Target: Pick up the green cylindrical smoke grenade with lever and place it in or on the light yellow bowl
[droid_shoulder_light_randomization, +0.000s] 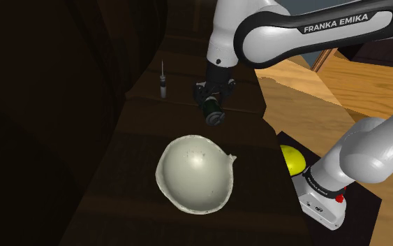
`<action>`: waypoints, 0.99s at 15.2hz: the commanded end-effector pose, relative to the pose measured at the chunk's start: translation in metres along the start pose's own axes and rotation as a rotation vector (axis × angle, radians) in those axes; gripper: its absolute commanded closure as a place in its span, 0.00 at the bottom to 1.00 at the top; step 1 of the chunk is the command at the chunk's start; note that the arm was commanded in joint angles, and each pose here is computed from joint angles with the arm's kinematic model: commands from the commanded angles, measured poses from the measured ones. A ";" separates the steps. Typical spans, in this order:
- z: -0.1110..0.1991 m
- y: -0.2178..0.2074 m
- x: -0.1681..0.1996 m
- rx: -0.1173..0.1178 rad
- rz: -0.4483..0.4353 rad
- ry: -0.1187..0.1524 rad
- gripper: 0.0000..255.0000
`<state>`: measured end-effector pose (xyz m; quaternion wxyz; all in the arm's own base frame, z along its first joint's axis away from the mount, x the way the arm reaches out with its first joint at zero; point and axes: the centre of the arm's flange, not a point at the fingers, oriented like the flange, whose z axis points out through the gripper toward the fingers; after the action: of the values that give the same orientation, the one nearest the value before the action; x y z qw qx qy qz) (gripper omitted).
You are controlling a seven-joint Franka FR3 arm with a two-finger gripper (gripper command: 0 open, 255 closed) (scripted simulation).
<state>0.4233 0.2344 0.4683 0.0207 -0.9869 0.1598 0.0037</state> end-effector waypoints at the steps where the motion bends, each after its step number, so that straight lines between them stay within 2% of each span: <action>1: 0.000 0.000 0.000 0.000 0.000 0.000 1.00; 8: 0.000 0.000 0.000 0.000 0.000 0.000 1.00; 15: -0.037 -0.001 -0.001 0.000 0.000 0.000 1.00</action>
<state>0.4231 0.2353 0.4993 0.0206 -0.9869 0.1598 0.0039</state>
